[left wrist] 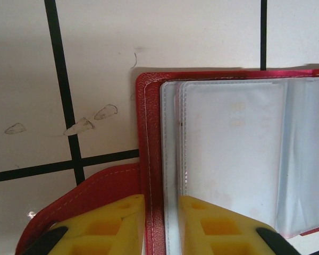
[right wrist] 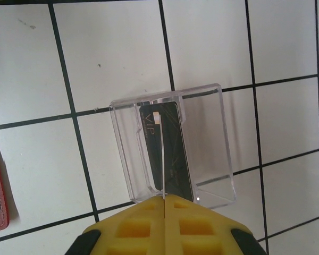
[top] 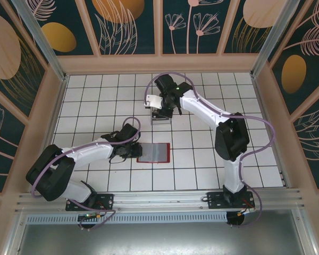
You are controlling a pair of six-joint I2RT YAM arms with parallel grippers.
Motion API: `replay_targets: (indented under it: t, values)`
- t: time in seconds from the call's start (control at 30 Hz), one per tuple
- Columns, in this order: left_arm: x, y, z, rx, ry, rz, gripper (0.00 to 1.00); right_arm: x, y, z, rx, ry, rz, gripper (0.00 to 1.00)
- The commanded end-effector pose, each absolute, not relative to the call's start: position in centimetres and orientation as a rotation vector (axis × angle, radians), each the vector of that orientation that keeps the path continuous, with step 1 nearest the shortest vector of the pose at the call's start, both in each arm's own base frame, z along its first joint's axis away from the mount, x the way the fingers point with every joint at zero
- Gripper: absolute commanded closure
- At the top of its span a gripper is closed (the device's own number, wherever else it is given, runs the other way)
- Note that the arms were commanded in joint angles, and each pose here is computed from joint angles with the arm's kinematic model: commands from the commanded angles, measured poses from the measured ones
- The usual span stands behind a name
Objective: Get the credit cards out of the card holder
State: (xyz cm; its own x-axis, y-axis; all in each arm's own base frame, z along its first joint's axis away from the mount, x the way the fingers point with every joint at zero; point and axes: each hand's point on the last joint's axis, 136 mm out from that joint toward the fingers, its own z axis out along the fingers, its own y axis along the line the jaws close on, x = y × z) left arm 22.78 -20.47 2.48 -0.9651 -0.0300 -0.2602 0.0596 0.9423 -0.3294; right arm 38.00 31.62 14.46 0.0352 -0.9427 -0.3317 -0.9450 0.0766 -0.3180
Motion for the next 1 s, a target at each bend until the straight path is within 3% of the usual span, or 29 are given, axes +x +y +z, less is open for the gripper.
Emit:
replay_targets:
  t: [0.0, 0.97]
  values:
    - [22.5, -20.5, 2.5, 0.059, 2.840, -0.495, 0.75, 37.6, 31.8, 14.2, -1.961, 1.880, 0.001, 1.00]
    - [22.4, -20.3, 2.7, 0.070, 2.834, -0.487, 0.72, 38.4, 32.2, 9.0, -2.118, 1.940, 0.013, 1.00]
